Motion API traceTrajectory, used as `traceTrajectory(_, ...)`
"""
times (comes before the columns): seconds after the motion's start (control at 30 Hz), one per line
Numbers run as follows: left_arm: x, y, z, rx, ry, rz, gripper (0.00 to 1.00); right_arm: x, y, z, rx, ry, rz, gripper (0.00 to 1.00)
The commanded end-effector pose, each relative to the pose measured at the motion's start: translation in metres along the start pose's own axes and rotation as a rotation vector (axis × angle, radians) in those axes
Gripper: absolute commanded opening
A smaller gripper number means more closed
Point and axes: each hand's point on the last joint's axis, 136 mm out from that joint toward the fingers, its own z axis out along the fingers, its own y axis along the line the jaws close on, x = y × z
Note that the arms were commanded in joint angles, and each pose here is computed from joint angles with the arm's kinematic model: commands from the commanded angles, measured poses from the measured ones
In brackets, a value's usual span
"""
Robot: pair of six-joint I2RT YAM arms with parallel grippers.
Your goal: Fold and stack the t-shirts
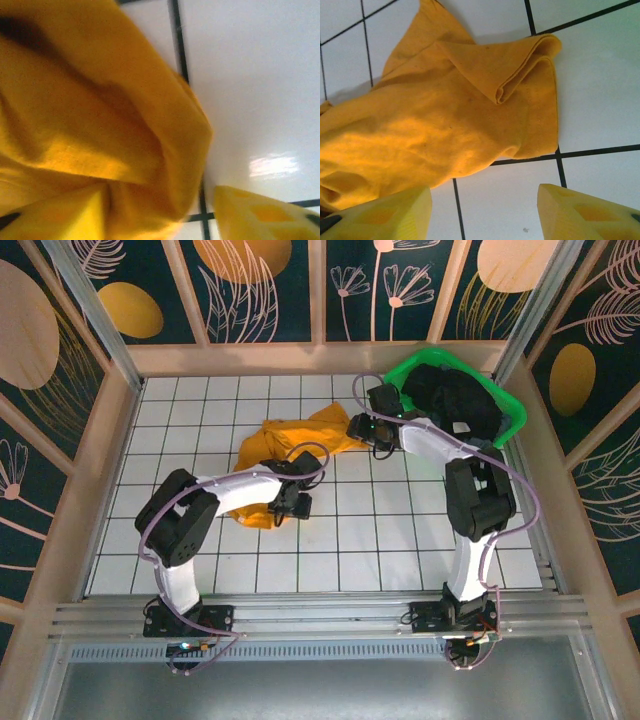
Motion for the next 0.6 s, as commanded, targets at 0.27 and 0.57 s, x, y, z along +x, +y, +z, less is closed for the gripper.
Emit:
traceTrajectory(0.27,-0.043,0.135,-0.084,-0.242,-0.292,-0.51,0.0,-0.016,-0.004,0.021,0.041,0.001,0.083,0.5)
traceTrajectory(0.57,-0.077,0.229,-0.215,-0.313,-0.65,-0.818,0.0,-0.022,0.012,0.004,0.028,-0.051,0.073,0.35)
